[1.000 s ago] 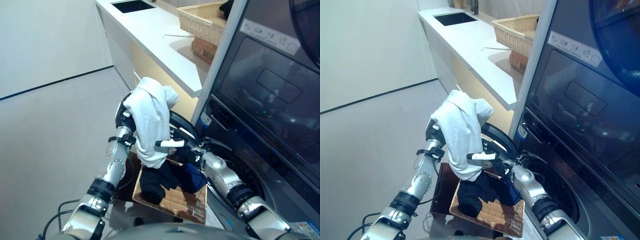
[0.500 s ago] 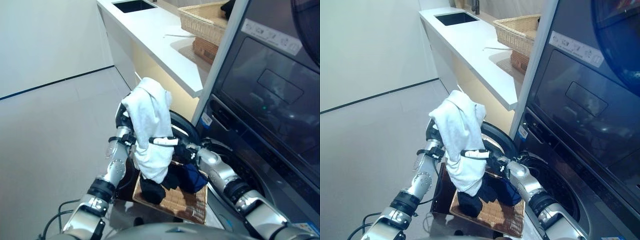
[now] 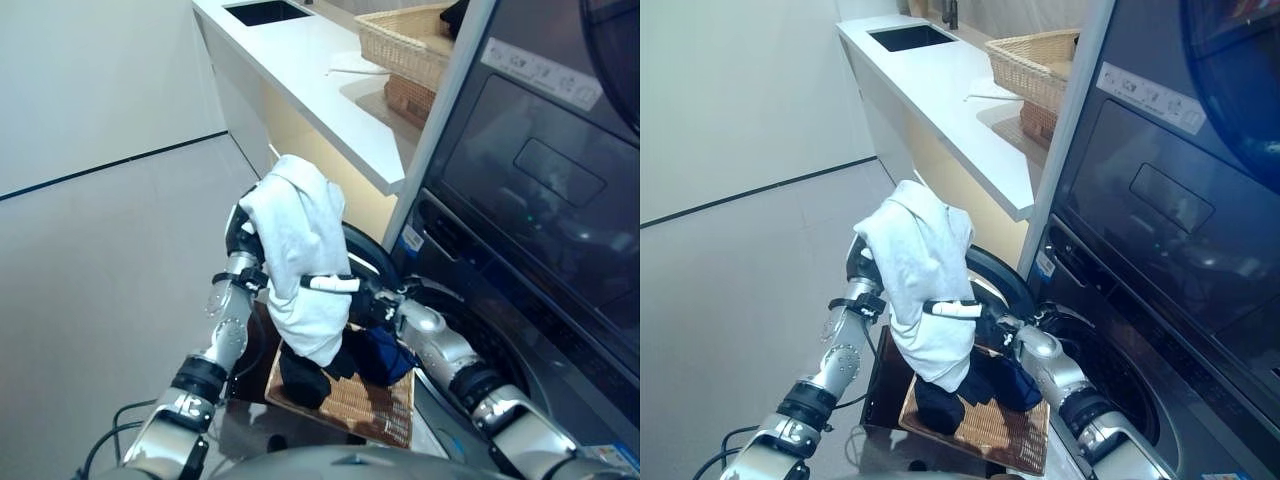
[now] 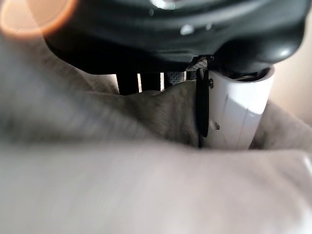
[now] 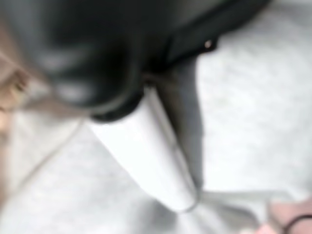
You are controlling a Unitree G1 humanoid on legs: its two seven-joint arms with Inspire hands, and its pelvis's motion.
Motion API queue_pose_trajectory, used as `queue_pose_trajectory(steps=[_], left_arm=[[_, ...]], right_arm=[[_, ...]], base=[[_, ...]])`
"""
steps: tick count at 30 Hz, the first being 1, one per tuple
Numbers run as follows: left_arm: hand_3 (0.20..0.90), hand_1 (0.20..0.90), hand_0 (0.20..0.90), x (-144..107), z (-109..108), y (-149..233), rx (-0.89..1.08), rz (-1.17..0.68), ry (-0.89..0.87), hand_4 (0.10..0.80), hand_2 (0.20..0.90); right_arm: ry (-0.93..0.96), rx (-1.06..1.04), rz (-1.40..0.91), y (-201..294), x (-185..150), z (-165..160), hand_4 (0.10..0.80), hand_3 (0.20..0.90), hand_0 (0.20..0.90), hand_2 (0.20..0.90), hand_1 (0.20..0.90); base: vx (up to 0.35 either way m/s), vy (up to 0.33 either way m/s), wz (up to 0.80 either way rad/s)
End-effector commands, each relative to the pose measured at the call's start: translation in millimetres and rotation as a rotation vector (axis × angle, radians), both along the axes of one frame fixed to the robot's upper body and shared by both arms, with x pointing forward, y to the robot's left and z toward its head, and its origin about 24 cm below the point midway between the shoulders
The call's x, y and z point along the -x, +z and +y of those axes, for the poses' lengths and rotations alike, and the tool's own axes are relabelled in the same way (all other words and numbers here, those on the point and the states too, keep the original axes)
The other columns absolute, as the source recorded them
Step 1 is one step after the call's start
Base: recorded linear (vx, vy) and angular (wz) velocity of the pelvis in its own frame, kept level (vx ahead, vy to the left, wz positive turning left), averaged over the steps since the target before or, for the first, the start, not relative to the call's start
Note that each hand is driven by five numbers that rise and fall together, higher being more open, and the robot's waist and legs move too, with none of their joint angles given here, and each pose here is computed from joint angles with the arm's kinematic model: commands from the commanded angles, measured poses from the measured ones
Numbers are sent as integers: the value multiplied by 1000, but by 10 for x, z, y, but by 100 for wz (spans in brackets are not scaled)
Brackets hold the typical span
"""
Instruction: Pick up the clothes and place them into the washing machine
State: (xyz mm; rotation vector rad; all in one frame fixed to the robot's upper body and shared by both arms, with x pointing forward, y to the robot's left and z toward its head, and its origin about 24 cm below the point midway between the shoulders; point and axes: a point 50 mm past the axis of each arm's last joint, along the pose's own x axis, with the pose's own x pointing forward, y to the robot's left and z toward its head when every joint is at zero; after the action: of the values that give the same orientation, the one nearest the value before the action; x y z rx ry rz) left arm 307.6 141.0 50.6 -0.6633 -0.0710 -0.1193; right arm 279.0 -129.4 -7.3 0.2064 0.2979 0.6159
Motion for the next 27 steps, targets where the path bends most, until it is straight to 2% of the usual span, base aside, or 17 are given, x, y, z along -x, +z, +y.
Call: queue_pose_trajectory(steps=[1,6,11,14,17,21,27], left_arm=[[200,200,200,-250,121,334,-44,-149,90,300,200],[200,200,200,-183,238,217,-48,-109,144,300,200],[200,200,200,-124,261,145,-50,-86,154,300,200],[200,200,200,-92,180,135,-35,-84,130,300,200],[200,200,200,-79,146,159,-27,-94,122,300,200],[200,200,200,-56,68,231,-24,-124,88,300,200],[200,200,200,-41,-52,342,-4,-160,44,300,200]], right_arm=[[-157,-342,-199,469,-188,-38,300,200,200,200,200],[-369,-469,-240,513,-181,-286,300,200,200,200,200],[-484,-456,-287,554,-162,-407,300,200,200,200,200],[-571,-388,-350,654,-184,-442,300,200,200,200,200],[-604,-383,-371,695,-190,-418,300,200,200,200,200],[-582,-203,-406,711,-190,-323,300,200,200,200,200],[-599,-84,-420,695,-207,-252,300,200,200,200,200]], base=[[0,0,0],[0,0,0],[0,0,0],[0,0,0],[0,0,0],[0,0,0],[0,0,0]])
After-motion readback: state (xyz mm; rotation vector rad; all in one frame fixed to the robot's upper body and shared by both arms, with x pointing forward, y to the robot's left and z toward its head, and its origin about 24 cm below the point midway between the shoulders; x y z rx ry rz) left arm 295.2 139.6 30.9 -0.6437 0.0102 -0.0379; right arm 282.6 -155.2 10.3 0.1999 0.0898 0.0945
